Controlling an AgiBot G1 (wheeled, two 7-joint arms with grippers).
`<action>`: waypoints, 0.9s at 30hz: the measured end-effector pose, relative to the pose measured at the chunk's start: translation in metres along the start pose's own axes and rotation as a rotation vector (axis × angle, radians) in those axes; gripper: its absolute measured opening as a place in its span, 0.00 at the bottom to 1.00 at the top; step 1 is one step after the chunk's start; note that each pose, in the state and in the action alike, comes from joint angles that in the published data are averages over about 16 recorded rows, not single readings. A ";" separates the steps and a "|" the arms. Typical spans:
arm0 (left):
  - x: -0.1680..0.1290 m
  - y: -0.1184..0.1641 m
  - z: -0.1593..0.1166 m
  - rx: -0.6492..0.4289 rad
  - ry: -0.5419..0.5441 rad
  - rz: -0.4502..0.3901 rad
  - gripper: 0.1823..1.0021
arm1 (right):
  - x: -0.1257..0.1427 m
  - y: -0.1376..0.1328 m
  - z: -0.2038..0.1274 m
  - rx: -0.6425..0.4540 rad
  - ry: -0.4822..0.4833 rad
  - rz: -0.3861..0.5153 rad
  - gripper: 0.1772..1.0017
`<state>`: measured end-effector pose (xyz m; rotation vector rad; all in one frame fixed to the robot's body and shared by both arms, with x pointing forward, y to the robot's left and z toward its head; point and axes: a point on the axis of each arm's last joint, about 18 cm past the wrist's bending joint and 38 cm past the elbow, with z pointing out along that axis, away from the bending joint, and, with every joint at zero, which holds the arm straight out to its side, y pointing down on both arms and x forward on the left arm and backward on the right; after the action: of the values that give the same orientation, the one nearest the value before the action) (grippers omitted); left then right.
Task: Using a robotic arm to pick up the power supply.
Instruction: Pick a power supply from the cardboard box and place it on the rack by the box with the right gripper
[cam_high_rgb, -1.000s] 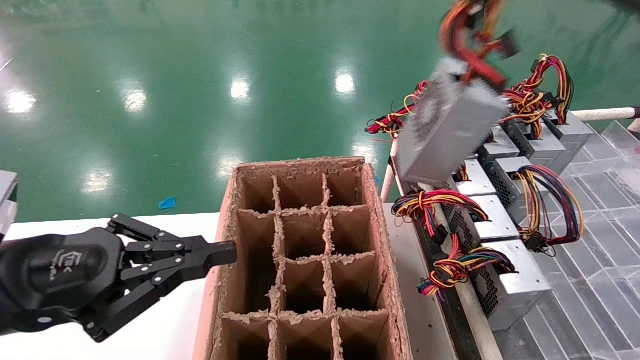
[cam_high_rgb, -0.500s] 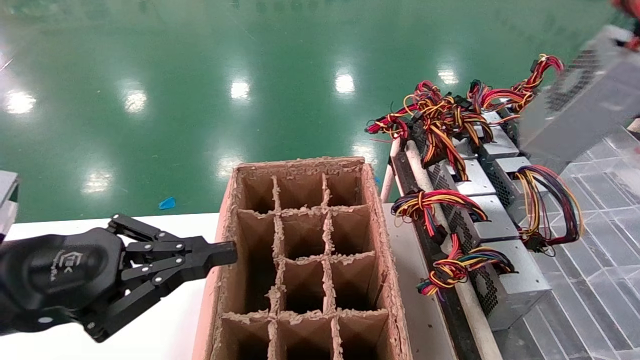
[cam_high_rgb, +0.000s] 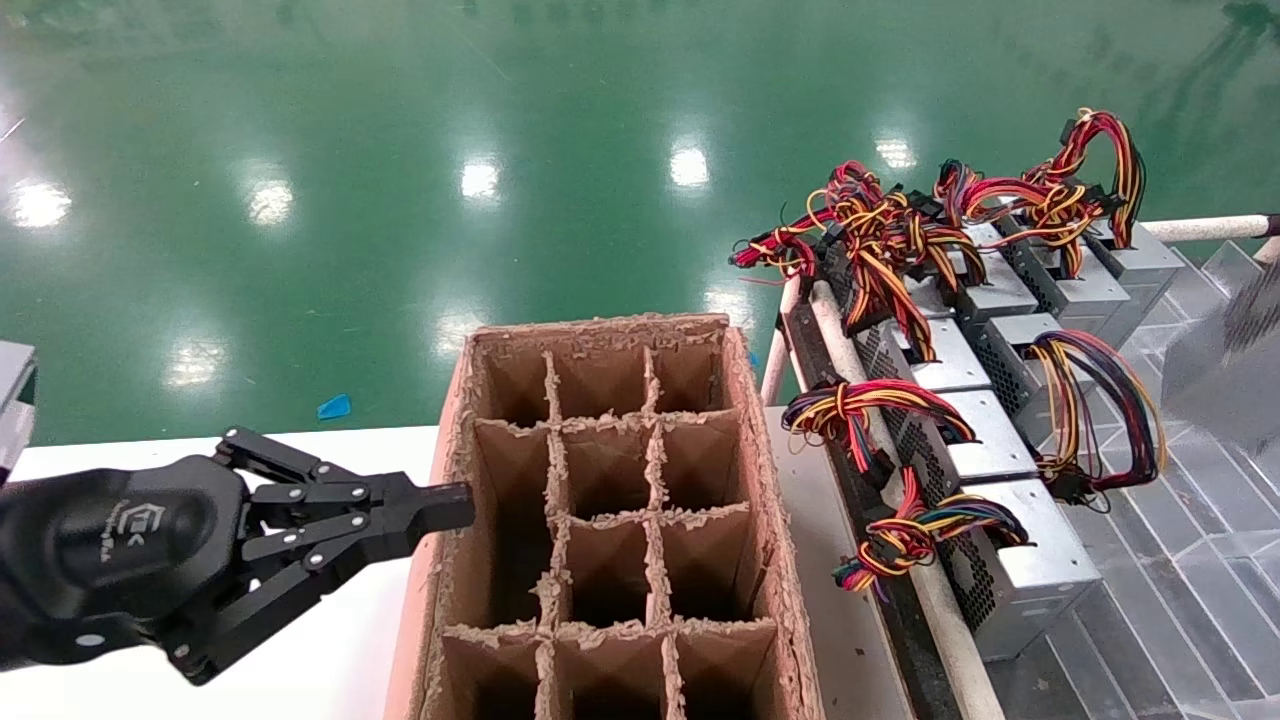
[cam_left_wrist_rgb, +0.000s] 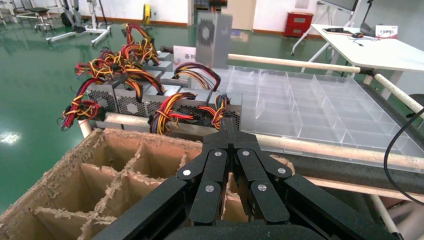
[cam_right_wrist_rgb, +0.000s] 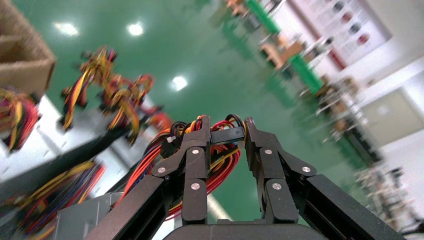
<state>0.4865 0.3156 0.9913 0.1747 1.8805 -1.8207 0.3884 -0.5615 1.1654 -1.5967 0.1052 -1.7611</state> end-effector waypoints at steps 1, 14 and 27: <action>0.000 0.000 0.000 0.000 0.000 0.000 0.01 | -0.002 0.005 0.000 -0.008 -0.004 0.010 0.16; 0.000 0.000 0.000 0.000 0.000 0.000 0.01 | -0.030 0.054 0.005 -0.062 -0.079 0.113 0.16; 0.000 0.000 0.000 0.000 0.000 0.000 0.01 | -0.049 0.075 0.002 -0.085 -0.128 0.158 0.16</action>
<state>0.4865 0.3156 0.9913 0.1747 1.8805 -1.8207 0.4223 -0.5868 1.0867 -1.7091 0.2405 -1.5482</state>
